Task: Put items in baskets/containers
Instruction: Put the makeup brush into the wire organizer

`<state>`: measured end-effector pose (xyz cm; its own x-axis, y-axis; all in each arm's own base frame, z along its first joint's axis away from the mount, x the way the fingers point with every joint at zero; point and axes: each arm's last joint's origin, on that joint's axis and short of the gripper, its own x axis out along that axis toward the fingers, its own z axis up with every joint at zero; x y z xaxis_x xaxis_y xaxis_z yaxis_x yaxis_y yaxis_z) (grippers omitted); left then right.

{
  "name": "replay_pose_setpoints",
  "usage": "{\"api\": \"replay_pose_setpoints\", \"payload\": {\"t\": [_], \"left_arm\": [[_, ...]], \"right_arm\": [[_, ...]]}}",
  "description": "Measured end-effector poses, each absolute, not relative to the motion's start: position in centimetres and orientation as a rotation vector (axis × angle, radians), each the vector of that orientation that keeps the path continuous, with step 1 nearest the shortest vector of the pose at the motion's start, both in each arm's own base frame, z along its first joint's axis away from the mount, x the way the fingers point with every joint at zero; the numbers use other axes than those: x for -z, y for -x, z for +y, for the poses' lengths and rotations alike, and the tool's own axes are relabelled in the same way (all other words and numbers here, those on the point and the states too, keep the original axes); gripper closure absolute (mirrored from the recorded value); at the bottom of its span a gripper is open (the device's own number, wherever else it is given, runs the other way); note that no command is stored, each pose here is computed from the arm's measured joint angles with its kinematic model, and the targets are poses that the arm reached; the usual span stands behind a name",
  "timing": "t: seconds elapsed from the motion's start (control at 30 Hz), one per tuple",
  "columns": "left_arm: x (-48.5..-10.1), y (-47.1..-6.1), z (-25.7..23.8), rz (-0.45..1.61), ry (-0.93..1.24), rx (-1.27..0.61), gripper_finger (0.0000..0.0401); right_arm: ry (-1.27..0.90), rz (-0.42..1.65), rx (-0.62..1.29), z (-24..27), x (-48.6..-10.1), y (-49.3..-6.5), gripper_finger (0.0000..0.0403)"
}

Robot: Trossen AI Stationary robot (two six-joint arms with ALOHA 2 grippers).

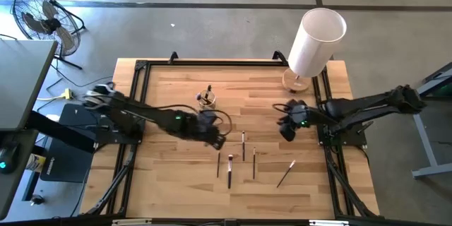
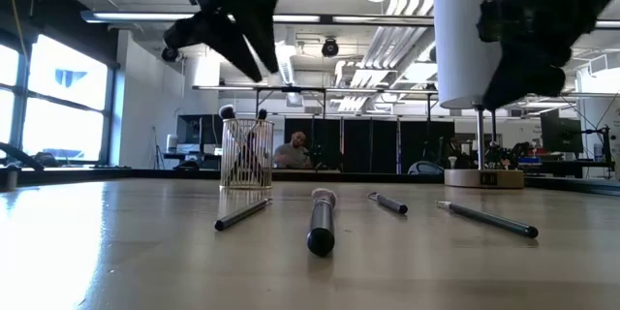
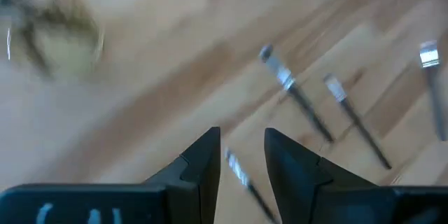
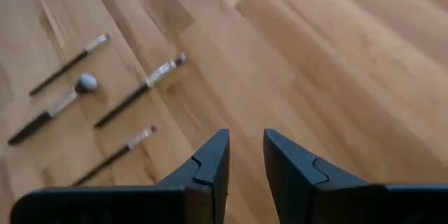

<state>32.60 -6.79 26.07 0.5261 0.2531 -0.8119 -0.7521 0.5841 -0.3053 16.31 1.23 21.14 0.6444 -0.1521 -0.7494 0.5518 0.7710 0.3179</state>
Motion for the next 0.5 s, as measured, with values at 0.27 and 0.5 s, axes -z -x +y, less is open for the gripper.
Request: {"api": "replay_pose_setpoints", "payload": {"t": [0.27,0.5], "left_arm": [[-22.0,-39.0,-6.4,1.099,0.937,-0.684,0.0291],[-17.8,-40.4,-6.2,1.23,1.057,-0.781,0.0291]], "right_arm": [[-0.592,0.794,0.356,2.1,-19.4,-14.1,0.032],[-0.57,0.804,0.311,2.7,-19.5,-14.0,0.032]]}}
